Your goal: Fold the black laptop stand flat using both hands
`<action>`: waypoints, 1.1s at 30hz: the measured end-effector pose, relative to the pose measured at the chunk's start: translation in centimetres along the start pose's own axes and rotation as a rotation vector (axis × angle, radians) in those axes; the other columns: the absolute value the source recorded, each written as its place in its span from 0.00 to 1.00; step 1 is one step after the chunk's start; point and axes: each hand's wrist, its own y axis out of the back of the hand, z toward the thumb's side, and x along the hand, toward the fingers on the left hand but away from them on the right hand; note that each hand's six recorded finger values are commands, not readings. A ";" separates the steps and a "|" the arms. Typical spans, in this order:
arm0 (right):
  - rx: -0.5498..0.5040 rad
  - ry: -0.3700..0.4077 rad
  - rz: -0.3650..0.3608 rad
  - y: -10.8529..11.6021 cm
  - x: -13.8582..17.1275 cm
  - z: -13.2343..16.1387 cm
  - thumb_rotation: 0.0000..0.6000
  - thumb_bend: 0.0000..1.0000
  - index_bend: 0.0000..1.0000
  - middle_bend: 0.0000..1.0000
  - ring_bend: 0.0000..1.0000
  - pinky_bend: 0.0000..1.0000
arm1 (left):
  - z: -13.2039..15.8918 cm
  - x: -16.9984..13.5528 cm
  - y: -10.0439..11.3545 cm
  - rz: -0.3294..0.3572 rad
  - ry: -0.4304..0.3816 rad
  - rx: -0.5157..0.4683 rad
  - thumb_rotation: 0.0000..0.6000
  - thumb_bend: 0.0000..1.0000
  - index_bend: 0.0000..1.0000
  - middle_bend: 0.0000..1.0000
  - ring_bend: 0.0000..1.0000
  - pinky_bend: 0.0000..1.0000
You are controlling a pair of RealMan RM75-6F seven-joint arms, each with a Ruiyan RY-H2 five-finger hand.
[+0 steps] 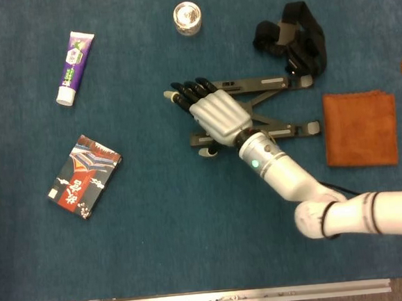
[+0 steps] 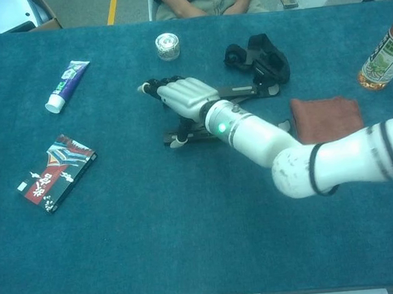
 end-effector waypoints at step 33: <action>-0.456 -0.342 0.157 2.6 4.6 -13.1 1.00 0.00 0.00 0.00 0.00 0.00 | 0.1 -0.3 -0.5 -0.011 0.002 0.010 1.00 0.13 0.00 0.00 0.00 0.00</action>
